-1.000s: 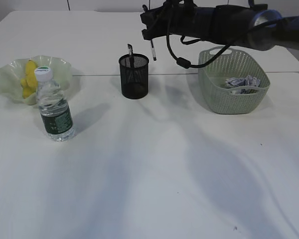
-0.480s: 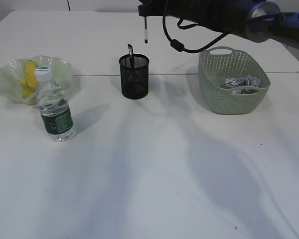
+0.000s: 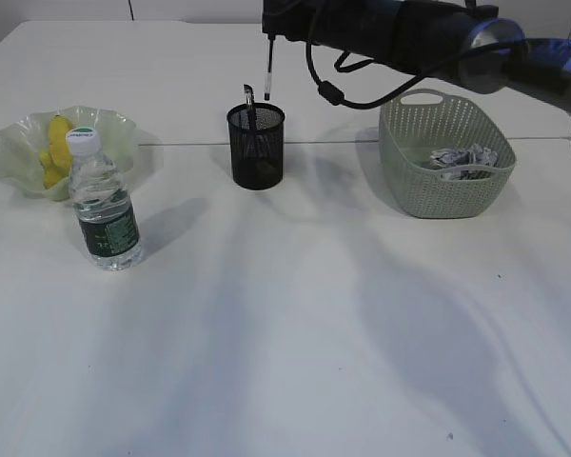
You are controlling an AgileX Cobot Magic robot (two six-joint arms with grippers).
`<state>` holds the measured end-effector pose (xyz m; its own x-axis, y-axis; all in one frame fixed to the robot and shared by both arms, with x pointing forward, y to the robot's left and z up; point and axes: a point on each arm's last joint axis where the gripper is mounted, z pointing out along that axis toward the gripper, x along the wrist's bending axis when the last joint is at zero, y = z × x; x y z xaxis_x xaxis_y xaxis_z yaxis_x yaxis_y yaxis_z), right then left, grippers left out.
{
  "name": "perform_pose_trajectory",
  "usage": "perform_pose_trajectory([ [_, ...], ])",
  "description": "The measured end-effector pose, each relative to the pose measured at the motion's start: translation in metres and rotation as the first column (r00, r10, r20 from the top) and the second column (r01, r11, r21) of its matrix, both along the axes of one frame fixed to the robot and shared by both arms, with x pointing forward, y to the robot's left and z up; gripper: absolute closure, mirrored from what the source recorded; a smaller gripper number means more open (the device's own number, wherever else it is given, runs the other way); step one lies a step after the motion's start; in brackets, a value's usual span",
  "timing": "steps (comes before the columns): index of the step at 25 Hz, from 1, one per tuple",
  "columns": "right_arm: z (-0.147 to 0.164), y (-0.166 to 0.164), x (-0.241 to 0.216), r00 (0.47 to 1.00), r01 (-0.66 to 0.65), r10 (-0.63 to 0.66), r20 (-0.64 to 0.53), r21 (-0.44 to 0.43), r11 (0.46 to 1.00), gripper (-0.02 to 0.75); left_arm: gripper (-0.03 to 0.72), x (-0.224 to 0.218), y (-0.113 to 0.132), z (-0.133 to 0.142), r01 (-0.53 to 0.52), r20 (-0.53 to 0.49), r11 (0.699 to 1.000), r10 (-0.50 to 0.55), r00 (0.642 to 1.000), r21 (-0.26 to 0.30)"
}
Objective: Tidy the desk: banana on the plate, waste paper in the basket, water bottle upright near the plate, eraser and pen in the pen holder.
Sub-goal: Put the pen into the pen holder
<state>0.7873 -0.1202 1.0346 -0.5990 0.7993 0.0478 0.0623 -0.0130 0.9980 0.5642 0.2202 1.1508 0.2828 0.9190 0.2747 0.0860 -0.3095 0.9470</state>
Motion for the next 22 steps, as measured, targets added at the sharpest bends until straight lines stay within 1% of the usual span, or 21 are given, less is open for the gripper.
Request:
perform_pose_trajectory([
  [5, -0.025, 0.001, 0.005, 0.999, 0.000, 0.000, -0.042, -0.011, 1.000, 0.645, 0.403, 0.001, 0.000, -0.001, 0.000, -0.003, 1.000, 0.000, 1.000, 0.001],
  [14, -0.045, 0.001, 0.010, 0.997, 0.019, -0.021, -0.079, -0.023, 1.000, 0.643, 0.403, 0.007, -0.002, -0.010, 0.000, -0.029, 1.000, 0.001, 1.000, 0.007],
  [17, -0.055, 0.001, 0.011, 0.995, 0.021, -0.023, -0.095, -0.028, 0.999, 0.643, 0.403, 0.008, -0.002, -0.011, -0.002, -0.029, 1.000, 0.002, 1.000, 0.007],
  [22, -0.059, 0.001, 0.012, 0.995, 0.021, -0.024, -0.101, -0.030, 0.999, 0.640, 0.403, 0.008, -0.001, -0.009, -0.011, -0.012, 1.000, 0.011, 1.000, 0.005],
])
